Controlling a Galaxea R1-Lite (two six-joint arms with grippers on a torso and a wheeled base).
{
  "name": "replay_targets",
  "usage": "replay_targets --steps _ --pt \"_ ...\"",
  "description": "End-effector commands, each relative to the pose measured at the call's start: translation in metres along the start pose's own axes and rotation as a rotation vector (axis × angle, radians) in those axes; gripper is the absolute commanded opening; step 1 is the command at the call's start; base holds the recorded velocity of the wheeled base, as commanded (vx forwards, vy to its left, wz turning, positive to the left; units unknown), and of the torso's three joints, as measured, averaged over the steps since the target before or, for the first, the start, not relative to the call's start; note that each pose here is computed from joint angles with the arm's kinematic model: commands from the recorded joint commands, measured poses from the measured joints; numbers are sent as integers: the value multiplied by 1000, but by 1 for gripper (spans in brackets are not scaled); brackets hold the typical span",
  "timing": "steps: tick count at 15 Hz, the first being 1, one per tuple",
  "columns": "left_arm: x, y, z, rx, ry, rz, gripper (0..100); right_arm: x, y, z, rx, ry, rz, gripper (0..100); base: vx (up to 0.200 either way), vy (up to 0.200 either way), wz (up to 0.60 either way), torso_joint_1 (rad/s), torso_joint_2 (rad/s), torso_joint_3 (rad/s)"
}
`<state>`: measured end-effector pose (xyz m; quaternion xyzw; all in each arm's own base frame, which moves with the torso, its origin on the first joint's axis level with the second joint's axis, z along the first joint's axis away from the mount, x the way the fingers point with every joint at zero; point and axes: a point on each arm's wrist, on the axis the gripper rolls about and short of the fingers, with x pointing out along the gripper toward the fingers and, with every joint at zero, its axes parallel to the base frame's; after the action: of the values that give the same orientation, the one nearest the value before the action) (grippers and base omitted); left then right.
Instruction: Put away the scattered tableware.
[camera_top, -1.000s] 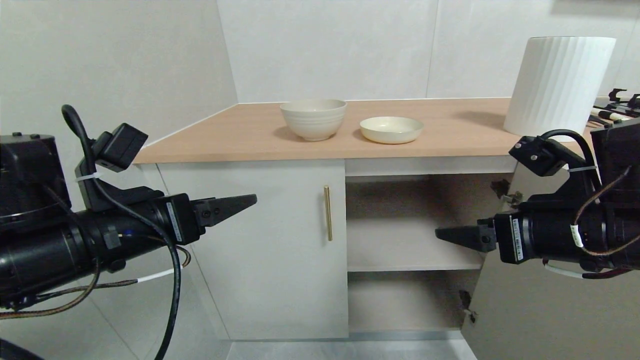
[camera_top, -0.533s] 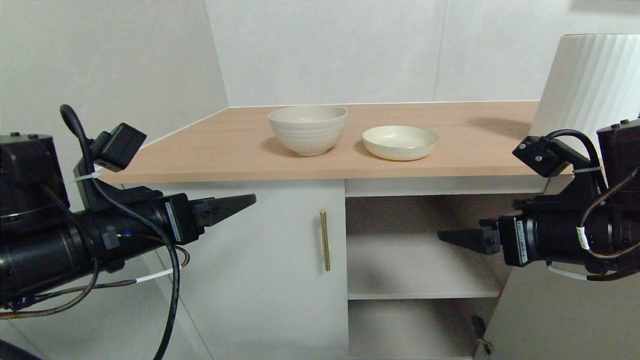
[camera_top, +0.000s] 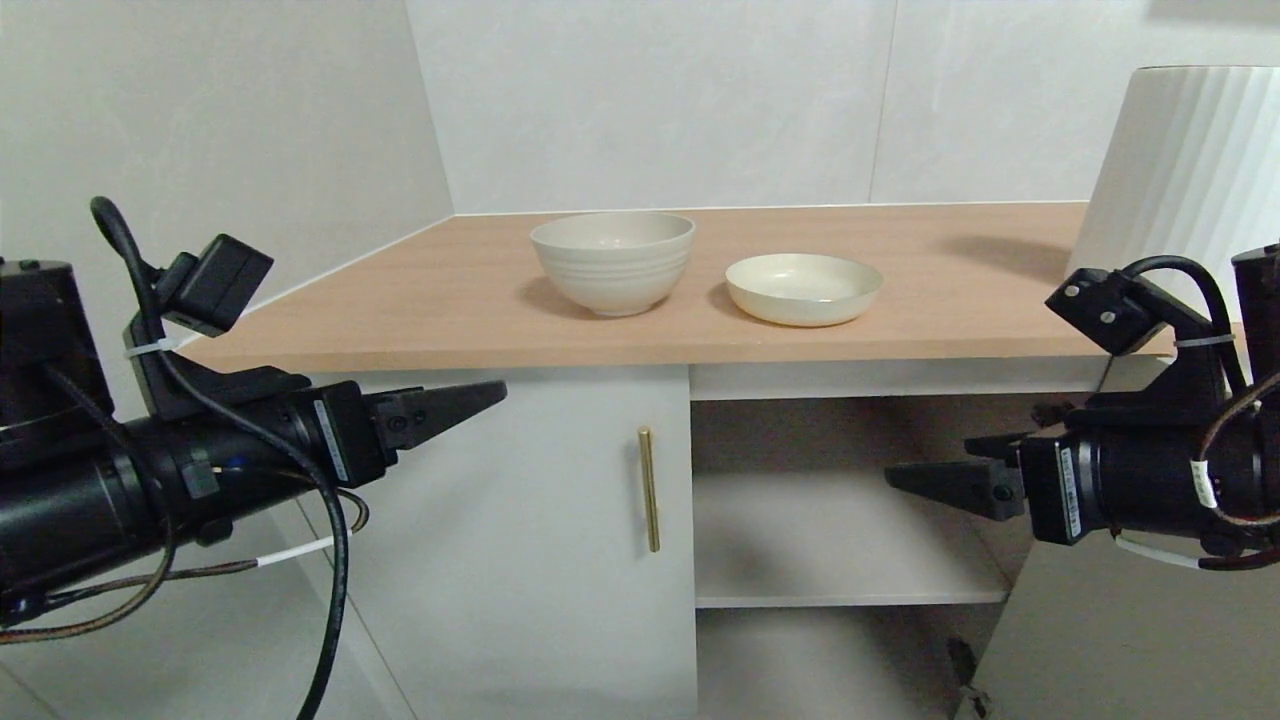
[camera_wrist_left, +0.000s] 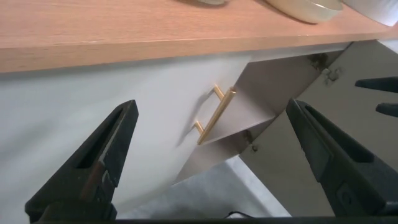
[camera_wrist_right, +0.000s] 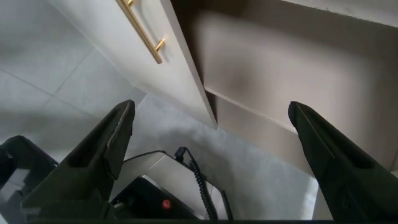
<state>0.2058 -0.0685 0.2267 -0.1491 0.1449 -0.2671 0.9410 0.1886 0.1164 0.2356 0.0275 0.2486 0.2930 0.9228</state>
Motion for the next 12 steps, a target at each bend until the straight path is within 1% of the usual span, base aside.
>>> replay_targets --steps 1,5,9,12 --pt "1 0 0 -1 2 1 100 0 0 0 0 -2 0 100 0 0 0 0 0 0" --pt "4 2 -2 -4 13 2 100 1 0 -1 -2 5 -1 100 0 0 0 73 -233 -243" --pt "10 5 -5 -10 35 11 100 6 -1 -2 -1 19 -5 100 0 0 0 135 -505 -308" --pt "12 6 -6 -11 40 13 100 10 -3 -2 1 28 -9 100 0 0 0 173 -458 -299"
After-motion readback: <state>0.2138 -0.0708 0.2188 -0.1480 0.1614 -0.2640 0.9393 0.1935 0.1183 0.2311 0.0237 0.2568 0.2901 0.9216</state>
